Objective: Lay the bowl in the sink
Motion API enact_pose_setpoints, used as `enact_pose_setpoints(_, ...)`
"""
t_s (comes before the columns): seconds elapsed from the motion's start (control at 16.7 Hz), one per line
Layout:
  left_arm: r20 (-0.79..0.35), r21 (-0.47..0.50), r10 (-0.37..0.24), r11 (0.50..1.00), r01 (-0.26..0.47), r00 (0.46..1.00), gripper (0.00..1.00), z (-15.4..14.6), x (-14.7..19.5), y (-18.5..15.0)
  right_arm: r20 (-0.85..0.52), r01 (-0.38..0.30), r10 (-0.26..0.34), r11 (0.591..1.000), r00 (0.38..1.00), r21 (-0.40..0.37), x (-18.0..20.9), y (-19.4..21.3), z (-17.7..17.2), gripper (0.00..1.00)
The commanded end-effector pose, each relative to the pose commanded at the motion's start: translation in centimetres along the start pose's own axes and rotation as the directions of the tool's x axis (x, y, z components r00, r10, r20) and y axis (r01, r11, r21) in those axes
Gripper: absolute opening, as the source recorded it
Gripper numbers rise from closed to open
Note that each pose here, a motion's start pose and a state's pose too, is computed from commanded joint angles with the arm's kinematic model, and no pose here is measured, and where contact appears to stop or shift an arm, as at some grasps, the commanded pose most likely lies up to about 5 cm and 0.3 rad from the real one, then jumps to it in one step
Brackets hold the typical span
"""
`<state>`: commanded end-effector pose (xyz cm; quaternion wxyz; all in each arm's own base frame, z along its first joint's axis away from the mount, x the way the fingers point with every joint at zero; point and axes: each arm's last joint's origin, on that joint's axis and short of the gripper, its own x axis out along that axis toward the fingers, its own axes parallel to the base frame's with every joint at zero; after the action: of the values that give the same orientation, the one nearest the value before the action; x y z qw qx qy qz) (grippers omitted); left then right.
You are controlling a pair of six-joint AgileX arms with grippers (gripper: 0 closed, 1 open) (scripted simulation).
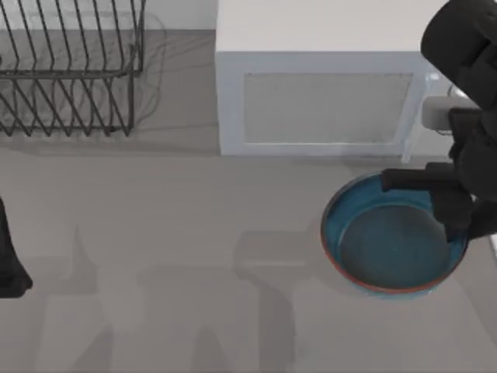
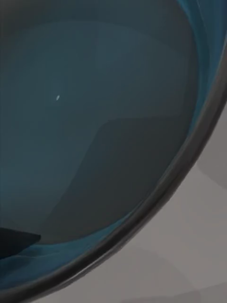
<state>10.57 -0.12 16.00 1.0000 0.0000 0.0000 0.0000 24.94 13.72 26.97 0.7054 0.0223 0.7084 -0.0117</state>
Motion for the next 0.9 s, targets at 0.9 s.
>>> enact_pose_setpoints(0.9, 0.000, 0.000, 0.000, 1.000, 0.000, 1.000, 1.00, 0.0, 0.0, 0.0, 0.639, -0.331, 0.098, 0.908, 0.763, 0.256, 12.9, -21.2, 5.2, 0.00)
